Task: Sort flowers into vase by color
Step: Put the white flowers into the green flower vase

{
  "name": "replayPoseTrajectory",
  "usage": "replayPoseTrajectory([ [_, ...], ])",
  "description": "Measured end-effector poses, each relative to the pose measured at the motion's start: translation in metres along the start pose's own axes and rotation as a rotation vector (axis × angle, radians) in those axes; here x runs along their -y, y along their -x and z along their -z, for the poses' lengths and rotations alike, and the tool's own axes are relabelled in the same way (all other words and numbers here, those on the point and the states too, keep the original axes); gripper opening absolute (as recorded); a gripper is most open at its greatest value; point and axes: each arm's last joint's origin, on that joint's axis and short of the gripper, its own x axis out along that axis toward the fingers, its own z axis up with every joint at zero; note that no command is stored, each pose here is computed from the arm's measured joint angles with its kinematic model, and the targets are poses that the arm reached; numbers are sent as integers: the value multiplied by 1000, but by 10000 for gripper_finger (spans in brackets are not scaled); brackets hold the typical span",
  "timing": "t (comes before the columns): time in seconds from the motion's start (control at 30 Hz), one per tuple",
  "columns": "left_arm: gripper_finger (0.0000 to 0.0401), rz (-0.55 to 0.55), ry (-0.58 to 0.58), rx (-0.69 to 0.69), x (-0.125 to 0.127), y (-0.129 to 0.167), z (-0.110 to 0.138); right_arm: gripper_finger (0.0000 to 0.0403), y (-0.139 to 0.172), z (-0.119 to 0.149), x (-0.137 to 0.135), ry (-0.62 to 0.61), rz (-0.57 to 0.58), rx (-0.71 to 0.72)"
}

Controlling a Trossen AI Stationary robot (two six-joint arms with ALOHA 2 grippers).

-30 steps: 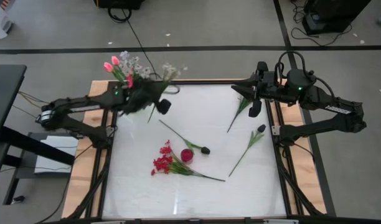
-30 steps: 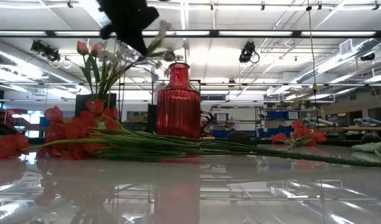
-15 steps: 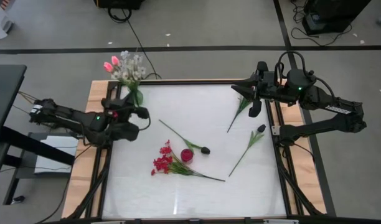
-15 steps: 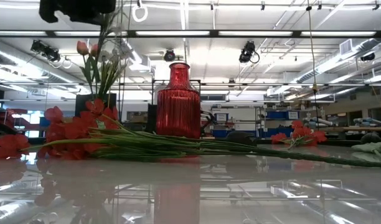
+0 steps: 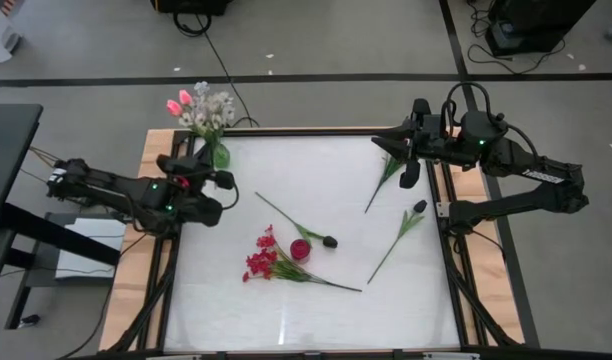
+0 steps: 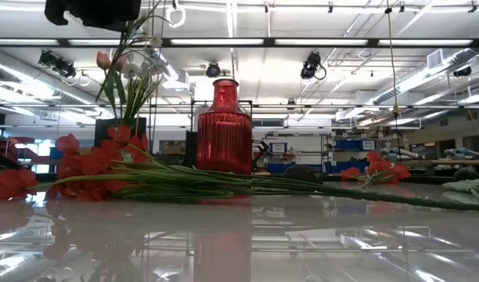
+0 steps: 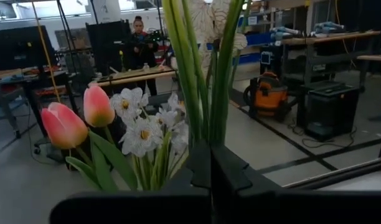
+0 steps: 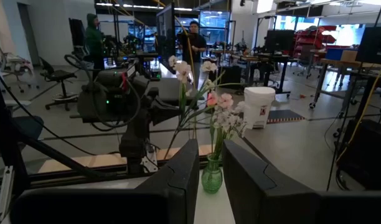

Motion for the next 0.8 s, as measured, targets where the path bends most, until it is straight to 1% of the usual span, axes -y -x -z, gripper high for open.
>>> replayPoseTrajectory([
  [0.1,0,9,0,0,1,1,-9,81,0,0,0,0,0,0],
  [0.27,0,74,66,-3,12,12,-24,81,0,0,0,0,0,0],
  [0.4,0,162,139,-60,20,20,-39,81,0,0,0,0,0,0],
  [0.47,0,222,147,-116,25,22,-46,81,0,0,0,0,0,0],
  [0.57,0,342,102,-218,32,25,-55,81,0,0,0,0,0,0],
  [0.63,0,411,65,-256,37,26,-60,81,0,0,0,0,0,0],
  [0.73,0,464,-27,-236,44,30,-66,81,0,0,0,0,0,0],
  [0.8,0,464,-98,-192,46,31,-71,81,0,0,0,0,0,0],
])
